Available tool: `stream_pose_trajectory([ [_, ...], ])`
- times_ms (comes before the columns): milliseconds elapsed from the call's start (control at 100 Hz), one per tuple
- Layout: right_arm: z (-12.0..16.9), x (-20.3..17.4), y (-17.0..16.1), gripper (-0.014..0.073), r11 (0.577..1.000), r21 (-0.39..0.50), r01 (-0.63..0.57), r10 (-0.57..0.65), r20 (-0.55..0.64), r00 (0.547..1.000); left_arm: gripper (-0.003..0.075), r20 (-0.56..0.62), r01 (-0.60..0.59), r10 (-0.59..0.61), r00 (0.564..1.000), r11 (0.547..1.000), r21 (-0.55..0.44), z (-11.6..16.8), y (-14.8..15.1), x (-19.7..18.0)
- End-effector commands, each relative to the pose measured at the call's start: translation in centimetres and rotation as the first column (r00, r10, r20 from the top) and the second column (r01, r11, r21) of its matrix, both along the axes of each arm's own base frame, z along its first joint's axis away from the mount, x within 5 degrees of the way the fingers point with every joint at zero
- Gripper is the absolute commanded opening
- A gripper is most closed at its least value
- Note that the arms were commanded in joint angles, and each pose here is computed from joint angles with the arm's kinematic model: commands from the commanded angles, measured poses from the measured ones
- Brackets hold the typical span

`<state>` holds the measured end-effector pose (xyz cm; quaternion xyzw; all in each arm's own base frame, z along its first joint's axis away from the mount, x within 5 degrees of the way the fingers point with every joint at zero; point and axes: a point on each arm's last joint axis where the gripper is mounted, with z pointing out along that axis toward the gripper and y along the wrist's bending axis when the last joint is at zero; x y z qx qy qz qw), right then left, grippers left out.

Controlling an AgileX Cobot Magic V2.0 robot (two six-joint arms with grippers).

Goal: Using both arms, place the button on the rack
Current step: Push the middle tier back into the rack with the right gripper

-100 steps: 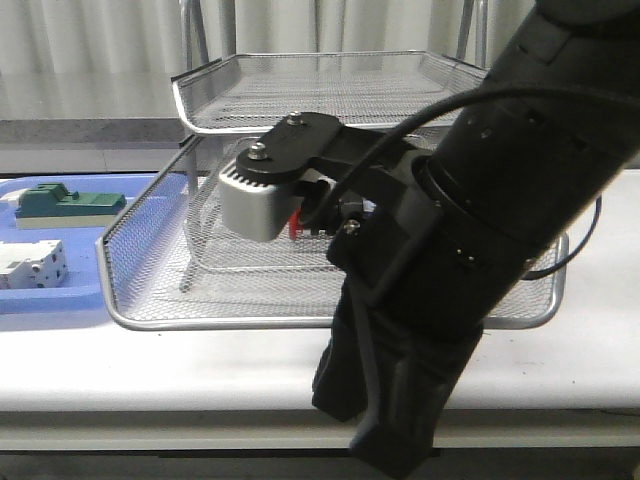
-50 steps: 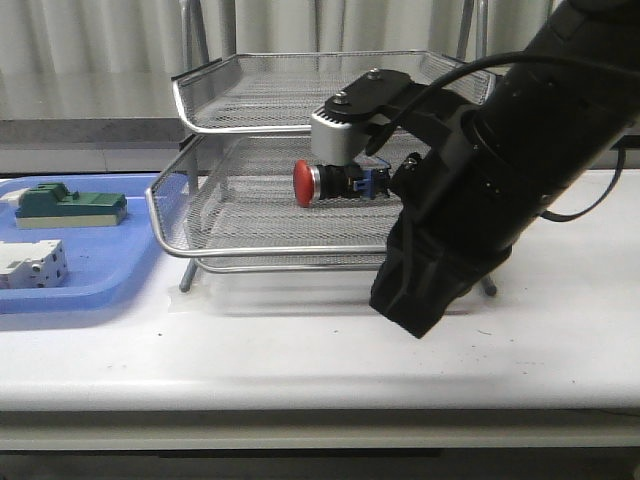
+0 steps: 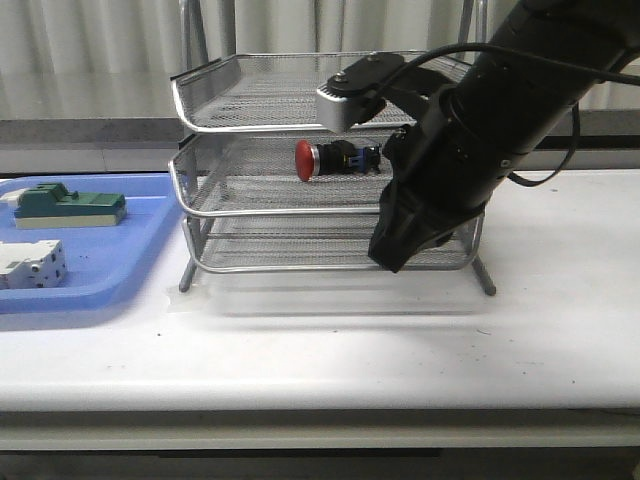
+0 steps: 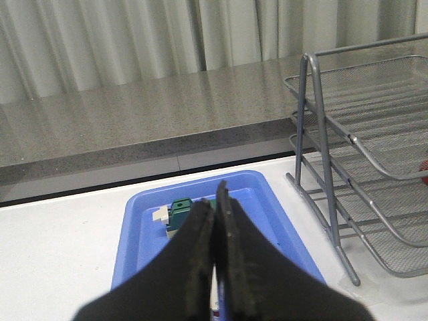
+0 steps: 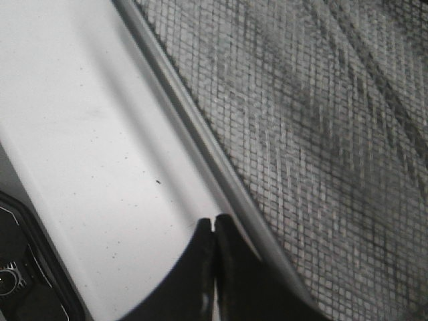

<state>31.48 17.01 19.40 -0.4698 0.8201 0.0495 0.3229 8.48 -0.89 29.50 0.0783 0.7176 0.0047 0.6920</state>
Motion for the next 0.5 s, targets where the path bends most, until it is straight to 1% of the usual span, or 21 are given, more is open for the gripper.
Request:
stream_pose_trajectory([
  [0,2.6,0.4,0.0,-0.0069,0.999,0.04,0.007,-0.01,0.077,0.997,-0.002,0.094,-0.023,0.026,0.995,0.999,-0.03,1.5,0.2,0.0],
  [170,2.9,-0.8,-0.1,-0.0066,0.996,0.071,0.046,-0.042,-0.063,0.997,-0.002,0.094,-0.023,0.026,0.995,0.999,-0.03,1.5,0.2,0.0],
  [270,3.8,-1.6,-0.3,-0.006,0.991,0.102,0.09,-0.077,-0.125,0.989,-0.002,0.094,-0.023,0.026,0.995,0.999,-0.03,1.5,0.2,0.0],
  [320,4.4,-2.0,-0.4,-0.006,0.988,0.111,0.102,-0.087,-0.135,0.987,-0.002,0.094,-0.023,0.026,0.995,0.999,-0.03,1.5,0.2,0.0],
  [430,6.2,-2.8,-1.0,-0.006,0.983,0.131,0.127,-0.112,-0.119,0.987,-0.002,0.094,-0.023,0.026,0.995,0.999,-0.03,1.5,0.2,0.0],
  [490,7.3,-3.1,-1.7,-0.006,0.974,0.152,0.171,-0.154,-0.116,0.981,-0.002,0.094,-0.023,0.026,0.995,0.999,-0.03,1.5,0.2,0.0],
])
